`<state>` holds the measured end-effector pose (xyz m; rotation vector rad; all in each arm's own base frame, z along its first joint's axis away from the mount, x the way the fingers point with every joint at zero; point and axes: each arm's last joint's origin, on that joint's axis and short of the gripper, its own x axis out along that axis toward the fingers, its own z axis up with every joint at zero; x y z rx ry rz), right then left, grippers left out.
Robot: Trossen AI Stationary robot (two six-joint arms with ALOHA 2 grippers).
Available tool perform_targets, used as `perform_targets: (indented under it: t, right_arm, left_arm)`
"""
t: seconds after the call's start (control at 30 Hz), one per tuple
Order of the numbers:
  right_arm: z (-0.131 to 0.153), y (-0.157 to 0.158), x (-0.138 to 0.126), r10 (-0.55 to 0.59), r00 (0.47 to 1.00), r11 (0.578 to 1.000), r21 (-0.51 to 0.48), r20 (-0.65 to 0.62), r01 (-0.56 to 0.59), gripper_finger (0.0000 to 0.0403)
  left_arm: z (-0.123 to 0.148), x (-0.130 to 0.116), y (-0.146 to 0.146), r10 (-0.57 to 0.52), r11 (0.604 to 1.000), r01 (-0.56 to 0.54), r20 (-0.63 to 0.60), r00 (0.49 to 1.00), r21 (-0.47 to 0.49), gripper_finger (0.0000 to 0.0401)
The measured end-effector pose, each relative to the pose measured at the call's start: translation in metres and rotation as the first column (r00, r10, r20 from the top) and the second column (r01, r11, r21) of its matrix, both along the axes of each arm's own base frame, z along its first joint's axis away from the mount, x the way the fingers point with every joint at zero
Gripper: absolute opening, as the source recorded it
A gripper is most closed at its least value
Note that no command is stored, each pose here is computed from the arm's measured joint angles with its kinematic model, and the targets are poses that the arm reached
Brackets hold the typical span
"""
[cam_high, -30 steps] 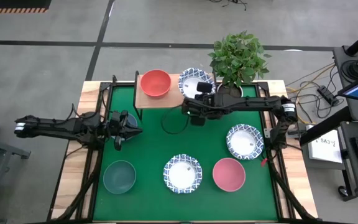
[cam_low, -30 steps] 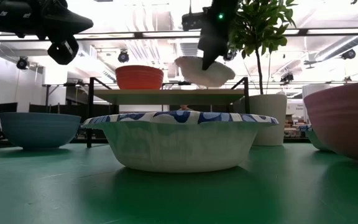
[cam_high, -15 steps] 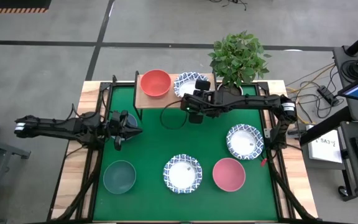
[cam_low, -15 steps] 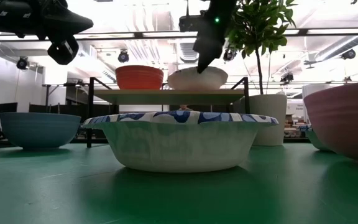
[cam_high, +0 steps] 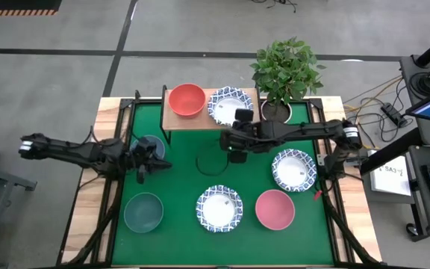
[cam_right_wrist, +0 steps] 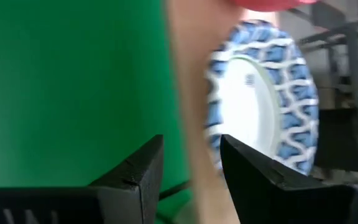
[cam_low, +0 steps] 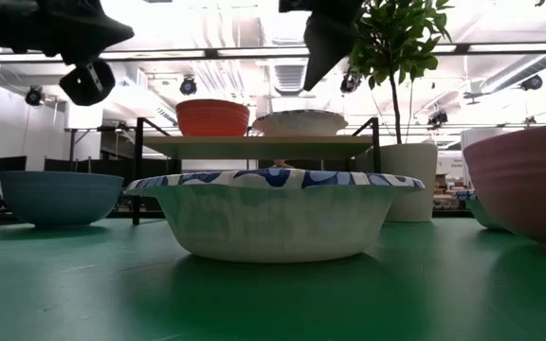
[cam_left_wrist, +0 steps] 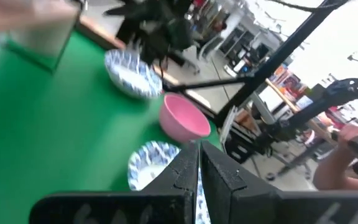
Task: Place and stack bowls onto a shelf
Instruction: Stack the blue bowl on top of the orange bowl on the shelf
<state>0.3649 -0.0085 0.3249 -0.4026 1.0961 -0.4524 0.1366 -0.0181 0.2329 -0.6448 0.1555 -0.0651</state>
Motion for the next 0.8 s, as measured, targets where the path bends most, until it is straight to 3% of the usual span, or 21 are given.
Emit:
perform_targets:
  t: [0.23, 0.4, 0.5, 0.6, 0.7, 0.8]
  right_arm:
    - [-0.012, 0.043, -0.016, 0.070, 0.997, 0.995, 0.071, 0.013, -0.071, 0.0129]
    - [-0.030, 0.063, -0.030, 0.188, 0.980, 0.980, 0.057, 0.072, -0.192, 0.0117]
    - [-0.039, 0.067, -0.043, 0.254, 0.959, 0.965, 0.034, 0.125, -0.260, 0.0111]
    - [-0.040, 0.065, -0.058, 0.282, 0.933, 0.956, 0.011, 0.221, -0.292, 0.0103]
    - [-0.035, 0.060, -0.075, 0.285, 0.899, 0.954, -0.010, 0.332, -0.298, 0.0094]
    - [-0.033, 0.058, -0.092, 0.307, 0.850, 0.943, -0.016, 0.428, -0.332, 0.0086]
  left_arm:
    - [-0.006, 0.011, -0.012, -0.013, 0.991, -0.005, -0.134, 0.991, -0.136, 0.0000]
    - [0.003, 0.020, -0.014, 0.029, 0.991, -0.071, -0.343, 0.939, -0.111, 0.0000]
    - [0.010, 0.019, -0.009, 0.116, 0.988, -0.152, -0.564, 0.818, -0.018, 0.0000]
    - [0.017, 0.014, -0.006, 0.188, 0.974, -0.216, -0.753, 0.631, 0.062, 0.0000]
    - [0.020, 0.010, -0.004, 0.252, 0.960, -0.229, -0.850, 0.463, 0.160, 0.0000]
    - [0.018, 0.012, -0.003, 0.275, 0.952, -0.237, -0.881, 0.385, 0.193, 0.0000]
